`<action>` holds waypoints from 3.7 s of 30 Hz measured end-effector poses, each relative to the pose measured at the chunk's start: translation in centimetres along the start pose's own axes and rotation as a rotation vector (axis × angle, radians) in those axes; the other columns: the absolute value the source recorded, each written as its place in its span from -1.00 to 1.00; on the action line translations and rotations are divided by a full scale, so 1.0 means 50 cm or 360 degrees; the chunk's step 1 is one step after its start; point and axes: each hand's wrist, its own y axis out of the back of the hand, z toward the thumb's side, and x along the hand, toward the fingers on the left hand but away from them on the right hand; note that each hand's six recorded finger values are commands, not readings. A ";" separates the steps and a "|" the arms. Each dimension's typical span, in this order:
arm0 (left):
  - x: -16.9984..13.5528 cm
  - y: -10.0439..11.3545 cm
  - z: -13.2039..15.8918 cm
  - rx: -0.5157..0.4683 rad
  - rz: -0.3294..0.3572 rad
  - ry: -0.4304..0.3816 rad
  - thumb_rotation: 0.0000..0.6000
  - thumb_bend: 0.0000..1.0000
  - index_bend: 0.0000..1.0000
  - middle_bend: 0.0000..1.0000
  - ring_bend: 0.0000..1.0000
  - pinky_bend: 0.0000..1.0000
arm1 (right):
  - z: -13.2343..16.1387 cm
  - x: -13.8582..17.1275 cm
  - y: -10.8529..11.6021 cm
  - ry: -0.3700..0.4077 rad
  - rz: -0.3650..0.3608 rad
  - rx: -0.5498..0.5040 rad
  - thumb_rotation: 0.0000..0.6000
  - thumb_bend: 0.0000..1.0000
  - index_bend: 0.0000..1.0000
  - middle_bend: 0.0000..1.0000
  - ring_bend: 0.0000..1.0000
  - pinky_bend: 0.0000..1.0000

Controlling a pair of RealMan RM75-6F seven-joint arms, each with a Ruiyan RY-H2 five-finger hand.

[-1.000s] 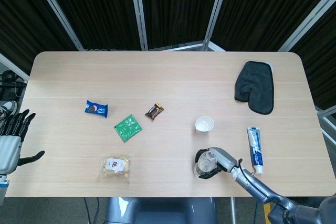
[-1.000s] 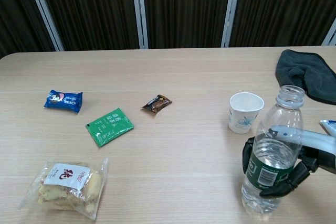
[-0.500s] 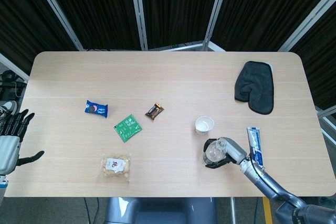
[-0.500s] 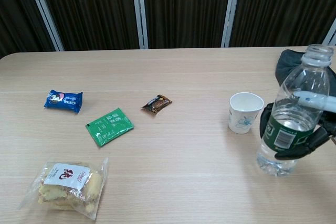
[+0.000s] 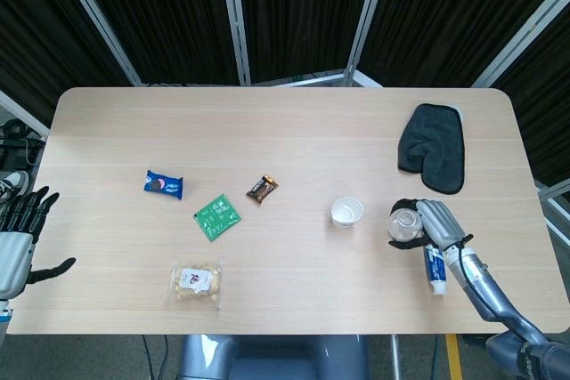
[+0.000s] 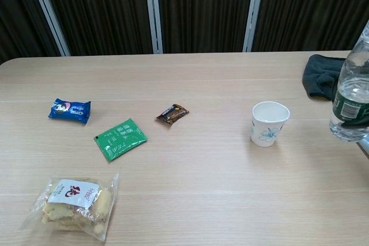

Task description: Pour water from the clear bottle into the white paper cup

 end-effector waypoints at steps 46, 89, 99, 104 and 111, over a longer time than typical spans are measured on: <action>0.012 -0.008 -0.014 0.0021 -0.0025 0.0052 1.00 -1.00 -1.00 -1.00 -1.00 -1.00 | -0.006 -0.130 0.000 -0.0451 -0.0161 0.1321 1.00 0.28 0.17 0.30 0.05 -0.04; 0.020 -0.012 -0.021 0.0032 -0.0046 0.0087 1.00 -1.00 -1.00 -1.00 -1.00 -1.00 | 0.035 -0.150 0.017 -0.0481 -0.0351 0.1762 1.00 0.29 0.18 0.31 0.08 0.00; 0.019 -0.011 -0.021 0.0032 -0.0048 0.0088 1.00 -1.00 -1.00 -1.00 -1.00 -1.00 | 0.047 -0.147 0.005 -0.0439 -0.0370 0.1852 1.00 0.29 0.18 0.31 0.09 0.00; 0.020 -0.012 -0.022 0.0030 -0.0051 0.0090 1.00 -1.00 -1.00 -1.00 -1.00 -1.00 | 0.048 -0.149 0.007 -0.0435 -0.0390 0.1904 1.00 0.29 0.18 0.31 0.10 0.00; 0.020 -0.011 -0.022 0.0032 -0.0051 0.0091 1.00 -1.00 -1.00 -1.00 -1.00 -1.00 | 0.038 -0.151 0.012 -0.0464 -0.0395 0.1928 1.00 0.29 0.18 0.31 0.10 0.00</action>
